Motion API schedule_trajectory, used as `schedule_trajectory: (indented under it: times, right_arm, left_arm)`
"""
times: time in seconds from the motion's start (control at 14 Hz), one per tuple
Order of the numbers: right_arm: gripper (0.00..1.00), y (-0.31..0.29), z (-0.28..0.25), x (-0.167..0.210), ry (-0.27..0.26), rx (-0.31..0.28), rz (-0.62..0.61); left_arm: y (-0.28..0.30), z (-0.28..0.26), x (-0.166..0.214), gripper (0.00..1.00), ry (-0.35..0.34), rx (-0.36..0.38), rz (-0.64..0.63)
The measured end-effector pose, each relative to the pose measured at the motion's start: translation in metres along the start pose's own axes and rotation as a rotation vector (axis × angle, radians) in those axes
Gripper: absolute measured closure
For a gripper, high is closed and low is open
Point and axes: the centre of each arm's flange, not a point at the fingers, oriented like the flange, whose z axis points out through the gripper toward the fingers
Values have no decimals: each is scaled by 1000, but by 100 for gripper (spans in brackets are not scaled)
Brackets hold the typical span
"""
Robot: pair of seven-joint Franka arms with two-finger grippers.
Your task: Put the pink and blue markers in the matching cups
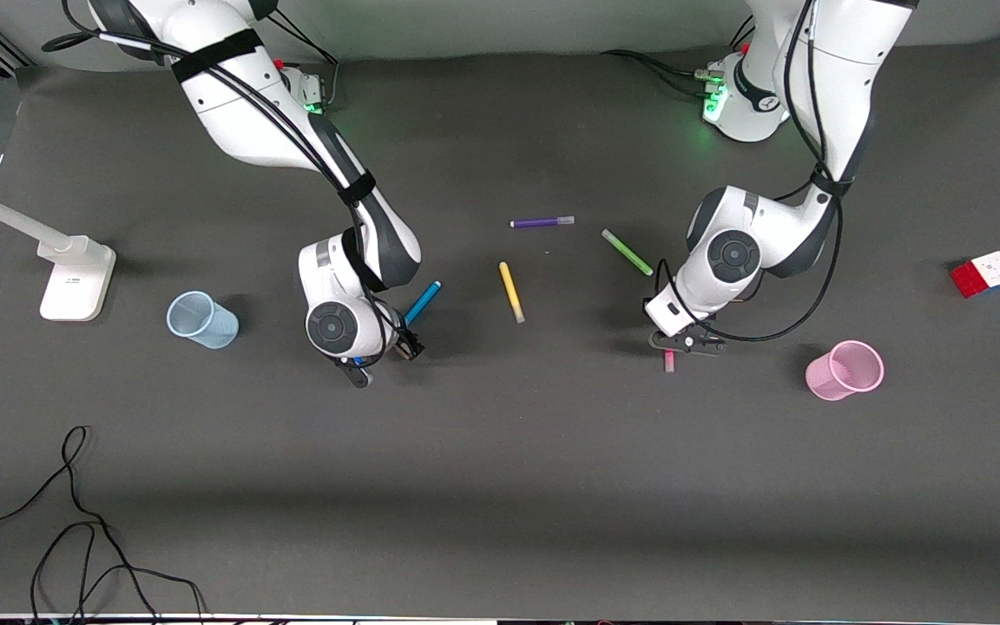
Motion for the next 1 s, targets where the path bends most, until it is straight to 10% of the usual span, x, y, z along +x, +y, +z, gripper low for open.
schedule_trajectory:
  times: [0.14,0.5,1.0]
  right_arm:
    - [80,1,-2,2,-1,0,5]
    - [82,10,-42,35,19,17,56]
    - [82,125,-291,88,119,-48,36]
  left_arm:
    - [0,-1,1,82,-1,0,-6]
    - [-19,-86,33,82,-73,31,-76]
    - [-129,-276,47,82,-104,32,-230]
